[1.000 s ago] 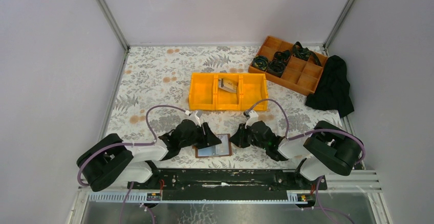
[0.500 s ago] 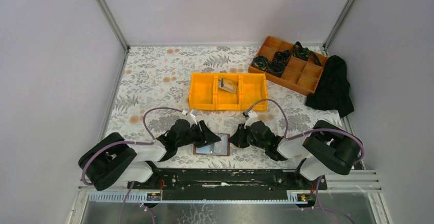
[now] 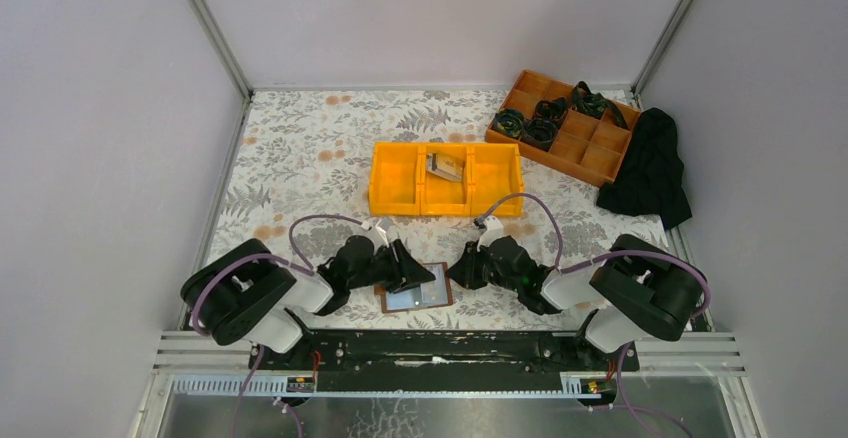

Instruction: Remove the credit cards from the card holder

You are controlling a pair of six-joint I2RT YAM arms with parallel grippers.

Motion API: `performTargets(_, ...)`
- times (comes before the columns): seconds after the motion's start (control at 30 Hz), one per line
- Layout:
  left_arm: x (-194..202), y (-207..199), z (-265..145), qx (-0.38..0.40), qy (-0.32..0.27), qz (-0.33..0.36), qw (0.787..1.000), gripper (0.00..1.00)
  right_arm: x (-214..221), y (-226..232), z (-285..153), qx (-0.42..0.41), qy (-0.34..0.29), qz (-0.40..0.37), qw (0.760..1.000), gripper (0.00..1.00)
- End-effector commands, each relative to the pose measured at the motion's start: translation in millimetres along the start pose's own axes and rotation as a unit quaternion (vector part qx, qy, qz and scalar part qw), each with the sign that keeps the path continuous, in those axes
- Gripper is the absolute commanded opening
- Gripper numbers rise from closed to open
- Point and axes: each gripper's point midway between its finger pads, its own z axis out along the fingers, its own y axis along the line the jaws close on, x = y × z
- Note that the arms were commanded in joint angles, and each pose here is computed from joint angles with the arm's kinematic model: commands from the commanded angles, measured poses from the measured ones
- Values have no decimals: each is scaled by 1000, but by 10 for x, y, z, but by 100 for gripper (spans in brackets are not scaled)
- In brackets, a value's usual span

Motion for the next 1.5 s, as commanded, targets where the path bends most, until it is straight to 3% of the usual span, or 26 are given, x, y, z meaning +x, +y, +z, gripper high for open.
performTargets(0.0,-51,-242,22,59,-5,4,998,46,-2,81,20,-12,0,-2,1000,17)
performTargets(0.5,-47,-225,105,87,0,-34,996,41,-7,33,-22,-3,-10,1,1000,17)
performTargets(0.7,-105,-119,54,71,-6,-41,997,21,-43,4,-59,4,-21,0,1000,16)
performTargets(0.83,-176,-22,16,62,-11,-44,997,14,-107,10,-116,6,-36,-6,999,16)
performTargets(1.47,-428,219,-1,1,-25,2,1000,13,-215,100,-137,1,-38,-29,999,16)
